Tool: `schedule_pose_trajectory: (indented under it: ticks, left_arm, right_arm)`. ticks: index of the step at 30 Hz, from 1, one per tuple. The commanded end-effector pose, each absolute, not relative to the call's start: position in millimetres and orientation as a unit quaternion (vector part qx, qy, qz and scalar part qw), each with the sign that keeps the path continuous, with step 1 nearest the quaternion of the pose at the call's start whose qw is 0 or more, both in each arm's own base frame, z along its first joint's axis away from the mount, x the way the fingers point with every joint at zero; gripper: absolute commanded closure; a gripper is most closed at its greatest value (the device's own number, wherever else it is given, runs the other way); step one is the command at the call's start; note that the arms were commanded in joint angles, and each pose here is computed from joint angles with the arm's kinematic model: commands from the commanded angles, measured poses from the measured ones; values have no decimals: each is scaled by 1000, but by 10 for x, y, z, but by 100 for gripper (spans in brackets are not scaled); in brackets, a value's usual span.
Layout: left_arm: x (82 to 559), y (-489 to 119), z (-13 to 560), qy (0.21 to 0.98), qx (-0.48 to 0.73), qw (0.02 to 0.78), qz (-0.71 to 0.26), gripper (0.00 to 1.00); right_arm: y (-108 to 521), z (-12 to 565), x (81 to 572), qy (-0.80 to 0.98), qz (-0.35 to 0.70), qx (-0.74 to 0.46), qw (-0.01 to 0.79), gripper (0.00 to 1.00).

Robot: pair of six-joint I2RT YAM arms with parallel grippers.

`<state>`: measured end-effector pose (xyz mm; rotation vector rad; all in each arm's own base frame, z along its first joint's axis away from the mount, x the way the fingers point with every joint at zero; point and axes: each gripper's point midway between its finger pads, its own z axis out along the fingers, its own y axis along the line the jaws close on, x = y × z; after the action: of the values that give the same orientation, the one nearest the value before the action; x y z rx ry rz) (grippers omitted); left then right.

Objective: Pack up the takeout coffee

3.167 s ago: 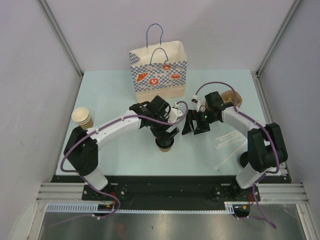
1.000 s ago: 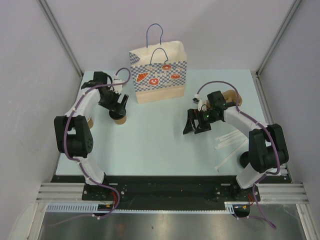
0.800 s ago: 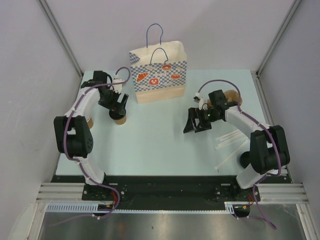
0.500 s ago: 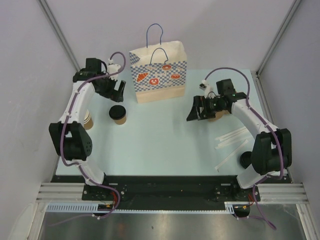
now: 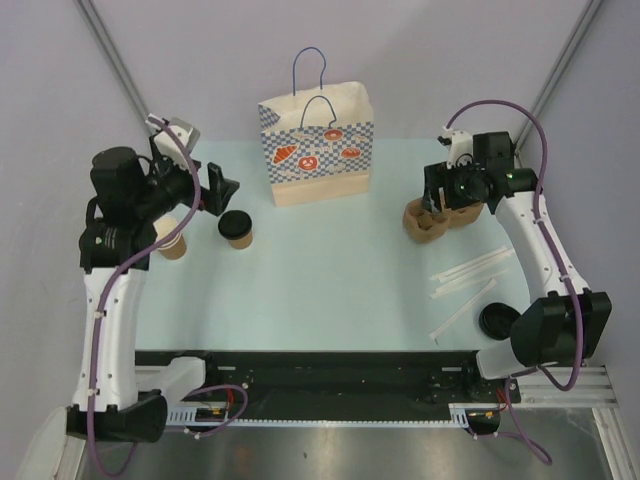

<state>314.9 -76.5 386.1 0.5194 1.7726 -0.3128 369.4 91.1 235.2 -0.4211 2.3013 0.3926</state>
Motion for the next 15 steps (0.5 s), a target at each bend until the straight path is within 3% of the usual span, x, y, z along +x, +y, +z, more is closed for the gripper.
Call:
schedule_pose_trajectory:
  ticks: [1,9,15]
  left_arm:
    - [3126,-1063,3583,764,218,555,-245,1]
    - [2986,-1176,3371,761,241,534,-280,1]
    - [3031,-1175,3393,761,240,534,-280,1]
  right_arm:
    - [420,2191,3744,923,24,-168,346,28]
    - [-121,1942,3884,919,-110,-243,290,45]
    - [-158,1723,3997,918,-115,-272,265,50]
